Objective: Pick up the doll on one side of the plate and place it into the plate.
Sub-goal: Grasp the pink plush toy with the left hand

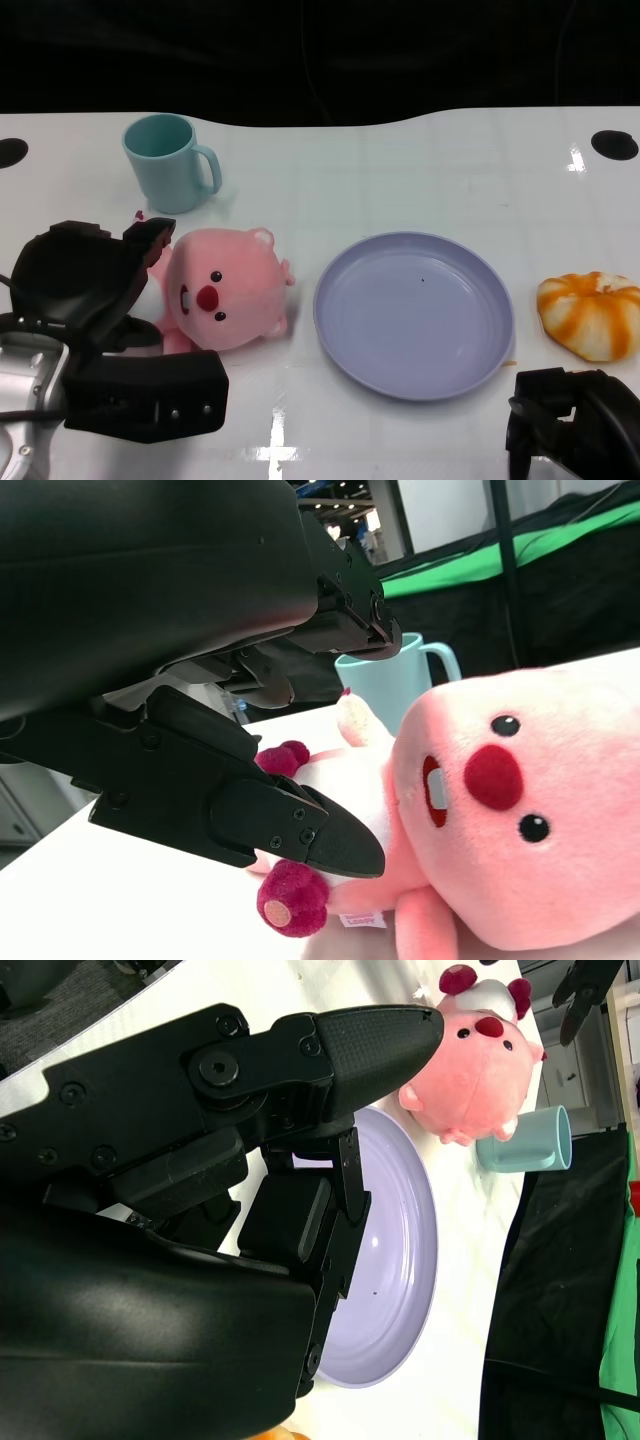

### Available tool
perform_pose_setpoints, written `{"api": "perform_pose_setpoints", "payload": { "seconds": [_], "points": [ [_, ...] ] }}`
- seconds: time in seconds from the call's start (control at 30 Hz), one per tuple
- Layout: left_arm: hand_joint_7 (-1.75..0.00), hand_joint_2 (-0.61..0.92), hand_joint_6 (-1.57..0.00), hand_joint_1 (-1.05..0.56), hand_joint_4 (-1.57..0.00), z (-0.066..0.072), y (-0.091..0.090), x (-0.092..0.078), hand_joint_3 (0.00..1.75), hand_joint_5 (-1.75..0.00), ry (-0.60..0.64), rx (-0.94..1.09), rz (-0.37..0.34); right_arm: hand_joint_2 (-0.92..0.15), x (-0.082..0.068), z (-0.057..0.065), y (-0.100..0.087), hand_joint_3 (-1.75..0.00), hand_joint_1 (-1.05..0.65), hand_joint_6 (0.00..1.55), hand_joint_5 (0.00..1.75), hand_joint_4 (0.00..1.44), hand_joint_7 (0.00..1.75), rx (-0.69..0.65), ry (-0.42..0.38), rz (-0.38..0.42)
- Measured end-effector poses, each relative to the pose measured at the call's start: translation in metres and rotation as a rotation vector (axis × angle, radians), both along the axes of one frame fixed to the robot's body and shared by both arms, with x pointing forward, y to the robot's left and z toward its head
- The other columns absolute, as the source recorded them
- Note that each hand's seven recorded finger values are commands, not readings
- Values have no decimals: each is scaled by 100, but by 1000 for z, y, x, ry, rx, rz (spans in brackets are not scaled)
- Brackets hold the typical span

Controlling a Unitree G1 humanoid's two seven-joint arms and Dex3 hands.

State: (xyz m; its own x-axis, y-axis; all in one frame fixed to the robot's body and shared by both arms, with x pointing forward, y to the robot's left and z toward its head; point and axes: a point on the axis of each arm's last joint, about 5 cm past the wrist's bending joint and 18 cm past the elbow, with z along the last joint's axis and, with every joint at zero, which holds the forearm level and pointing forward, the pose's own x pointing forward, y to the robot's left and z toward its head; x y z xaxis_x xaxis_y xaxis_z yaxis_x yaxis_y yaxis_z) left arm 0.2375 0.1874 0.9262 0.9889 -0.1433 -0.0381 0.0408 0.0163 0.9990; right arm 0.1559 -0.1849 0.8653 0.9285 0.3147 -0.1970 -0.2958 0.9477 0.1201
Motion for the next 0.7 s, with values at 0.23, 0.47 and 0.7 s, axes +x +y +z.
{"api": "perform_pose_setpoints", "payload": {
  "seconds": [0.23, 0.47, 0.7],
  "points": [
    [0, 90, -31, -76, -44, -1, -3, 12, 0, -13, 18, 44, 35, -92, 0, 1, 0, -21, -105, 127, 147, 109, 113, -1, -6, 1],
    [0, 92, -28, -81, -42, -11, -6, 23, 1, -10, 67, 87, 32, -92, 0, 1, 0, -23, -104, 127, 147, 109, 113, -8, -6, 0],
    [0, 92, -27, -81, -40, -14, -12, 36, 3, -8, 101, 140, 30, -92, -1, 2, 1, -23, -103, 126, 147, 109, 113, -9, -11, -6]
  ]
}}
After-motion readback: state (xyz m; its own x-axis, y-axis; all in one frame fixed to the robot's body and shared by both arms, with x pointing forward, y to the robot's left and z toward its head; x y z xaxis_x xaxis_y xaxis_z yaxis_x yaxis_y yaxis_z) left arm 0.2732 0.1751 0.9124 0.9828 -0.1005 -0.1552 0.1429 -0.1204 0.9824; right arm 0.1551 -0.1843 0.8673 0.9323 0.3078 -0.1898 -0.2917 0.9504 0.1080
